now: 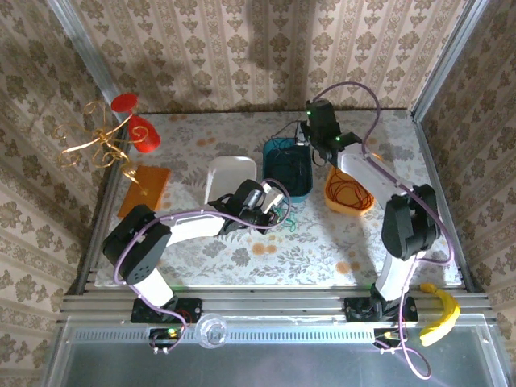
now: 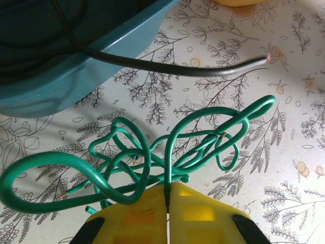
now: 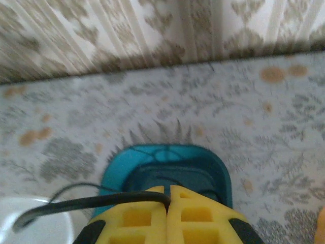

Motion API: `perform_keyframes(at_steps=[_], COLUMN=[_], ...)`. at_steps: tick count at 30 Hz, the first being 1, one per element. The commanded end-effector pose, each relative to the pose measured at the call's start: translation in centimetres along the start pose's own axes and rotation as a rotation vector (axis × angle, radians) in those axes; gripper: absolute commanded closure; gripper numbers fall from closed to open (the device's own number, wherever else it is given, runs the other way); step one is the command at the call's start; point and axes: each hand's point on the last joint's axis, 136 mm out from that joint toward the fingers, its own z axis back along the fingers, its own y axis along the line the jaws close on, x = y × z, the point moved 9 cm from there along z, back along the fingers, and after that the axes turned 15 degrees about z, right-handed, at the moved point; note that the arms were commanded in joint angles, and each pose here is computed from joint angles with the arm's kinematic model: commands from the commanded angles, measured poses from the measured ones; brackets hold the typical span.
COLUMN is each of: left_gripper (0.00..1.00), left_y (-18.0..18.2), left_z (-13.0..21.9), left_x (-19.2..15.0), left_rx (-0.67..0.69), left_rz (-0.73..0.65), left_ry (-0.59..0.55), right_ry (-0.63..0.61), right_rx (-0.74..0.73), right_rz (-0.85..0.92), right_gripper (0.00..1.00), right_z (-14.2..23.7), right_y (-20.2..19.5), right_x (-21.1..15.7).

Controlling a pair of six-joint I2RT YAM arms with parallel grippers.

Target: Untangle the cables

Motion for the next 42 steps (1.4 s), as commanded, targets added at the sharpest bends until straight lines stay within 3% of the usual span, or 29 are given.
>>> perform_keyframes(at_steps=[1, 11, 16, 19, 25, 32, 37, 42], left_gripper=[0.92, 0.92, 0.92, 0.93, 0.93, 0.93, 0.93, 0.93], left_y=[0.0, 0.0, 0.0, 0.0, 0.1, 0.3, 0.3, 0.2], left_z=[0.5, 0.3, 0.3, 0.3, 0.5, 0.3, 0.4, 0.5], left_x=[-0.1, -0.2, -0.2, -0.2, -0.5, -1.0, -0.7, -0.6], left_rx=[-0.007, -0.005, -0.006, -0.003, 0.001, -0.011, -0.028, -0.044], left_rz=[0.021, 0.030, 0.029, 0.030, 0.032, 0.034, 0.038, 0.041], left_ry=[0.005, 0.012, 0.015, 0.016, 0.023, 0.040, 0.035, 0.039], right_ry=[0.144, 0.416, 0.487, 0.480, 0.251, 0.097, 0.126, 0.289], right_rx=[-0.057, -0.131, -0.149, -0.121, -0.048, -0.032, 0.202, 0.549], right_rz=[0.021, 0.111, 0.140, 0.124, 0.068, 0.037, 0.030, -0.010], right_gripper=[0.99, 0.99, 0.98, 0.91, 0.60, 0.54, 0.52, 0.52], right_z=[-1.8, -6.7, -7.8, -7.4, -2.1, 5.9, 10.3, 11.1], right_y=[0.3, 1.8, 2.1, 2.3, 2.4, 0.8, 1.1, 3.2], right_x=[-1.8, -7.0, -8.6, -8.3, -3.7, -1.6, -6.4, -13.3])
